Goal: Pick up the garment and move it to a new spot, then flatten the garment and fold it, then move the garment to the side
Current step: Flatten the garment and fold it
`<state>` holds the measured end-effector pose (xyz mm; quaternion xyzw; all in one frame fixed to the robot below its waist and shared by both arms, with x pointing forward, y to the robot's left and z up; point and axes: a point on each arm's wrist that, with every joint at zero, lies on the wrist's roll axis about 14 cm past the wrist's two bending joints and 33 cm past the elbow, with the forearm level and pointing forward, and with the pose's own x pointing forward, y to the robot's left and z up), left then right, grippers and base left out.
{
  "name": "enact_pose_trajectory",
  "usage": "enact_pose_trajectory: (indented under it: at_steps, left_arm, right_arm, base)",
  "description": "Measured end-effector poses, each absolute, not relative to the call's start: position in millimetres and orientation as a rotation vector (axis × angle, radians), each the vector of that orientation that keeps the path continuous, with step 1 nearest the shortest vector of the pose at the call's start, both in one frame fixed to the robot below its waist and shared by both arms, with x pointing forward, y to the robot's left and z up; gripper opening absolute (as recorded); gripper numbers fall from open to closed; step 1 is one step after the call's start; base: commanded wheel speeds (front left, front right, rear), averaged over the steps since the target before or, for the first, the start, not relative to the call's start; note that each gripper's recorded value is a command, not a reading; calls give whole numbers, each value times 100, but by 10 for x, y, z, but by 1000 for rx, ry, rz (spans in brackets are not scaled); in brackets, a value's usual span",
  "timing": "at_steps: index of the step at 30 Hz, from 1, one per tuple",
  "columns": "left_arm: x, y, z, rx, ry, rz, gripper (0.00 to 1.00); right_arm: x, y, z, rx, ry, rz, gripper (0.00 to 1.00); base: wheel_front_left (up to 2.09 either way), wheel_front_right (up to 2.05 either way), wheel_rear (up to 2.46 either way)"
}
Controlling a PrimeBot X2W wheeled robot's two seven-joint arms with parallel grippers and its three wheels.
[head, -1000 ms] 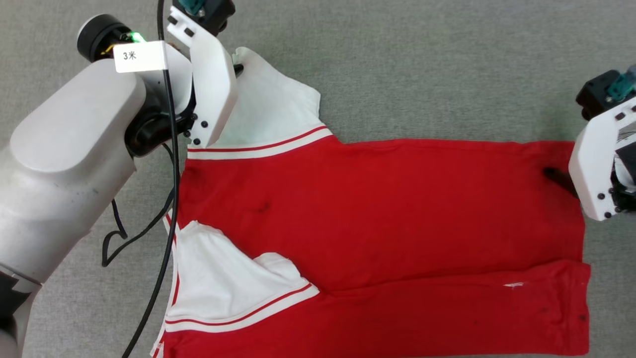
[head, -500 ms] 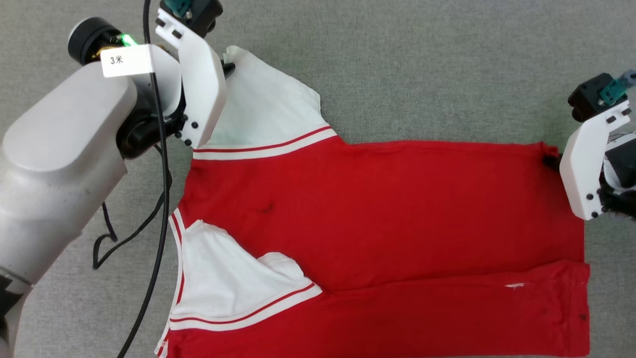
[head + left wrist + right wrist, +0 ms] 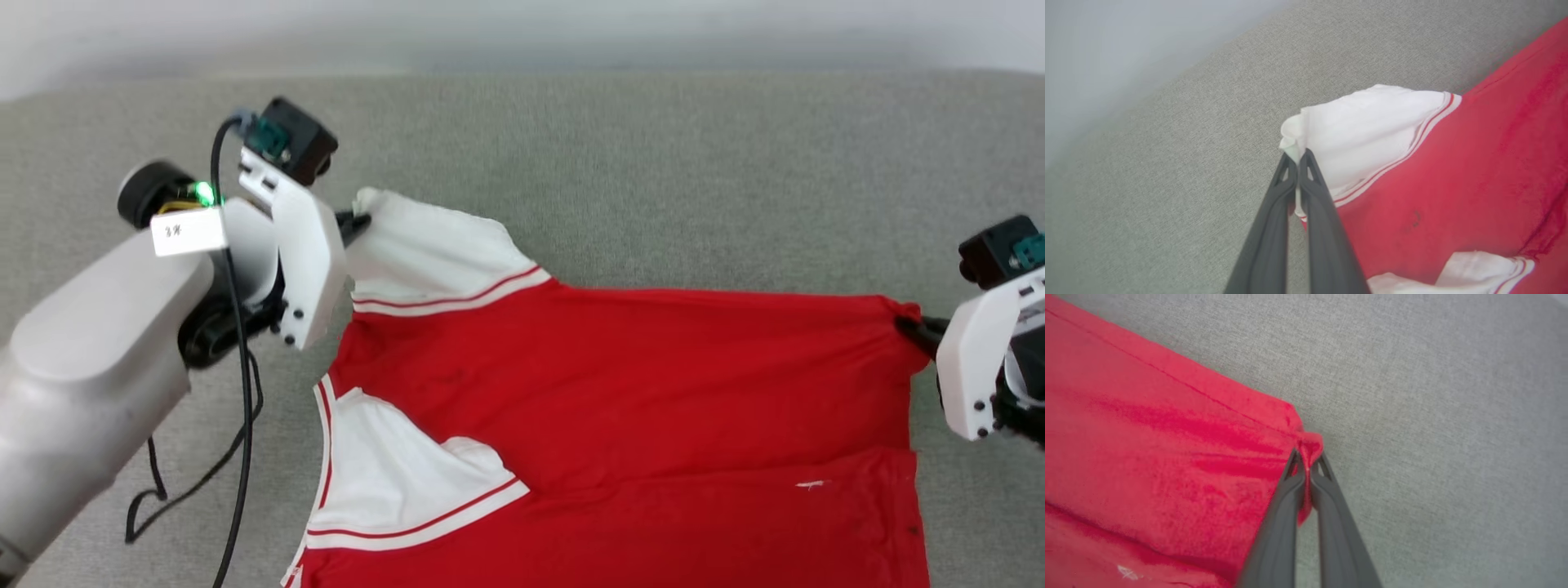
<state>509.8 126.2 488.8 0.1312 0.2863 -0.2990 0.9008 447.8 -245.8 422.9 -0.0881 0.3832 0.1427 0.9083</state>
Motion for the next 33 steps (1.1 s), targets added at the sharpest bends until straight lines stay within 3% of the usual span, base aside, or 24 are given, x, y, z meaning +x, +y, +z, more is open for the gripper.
enact_pose_trajectory:
  at_steps: [12,28,33]
  left_arm:
    - [4230,1455,4872,224,612,-592,0]
    - [3100,1546,4155,68,834,-544,0]
    - [3001,1548,3965,28,892,-526,0]
  right_arm:
    - [3964,-2388,4431,-129,703,319,0]
    - [3194,-2265,3992,-20,828,346,0]
    - [3086,-2235,3852,-10,879,345,0]
  base:
    - [0,0,0]
    - [0,0,0]
    - [0,0,0]
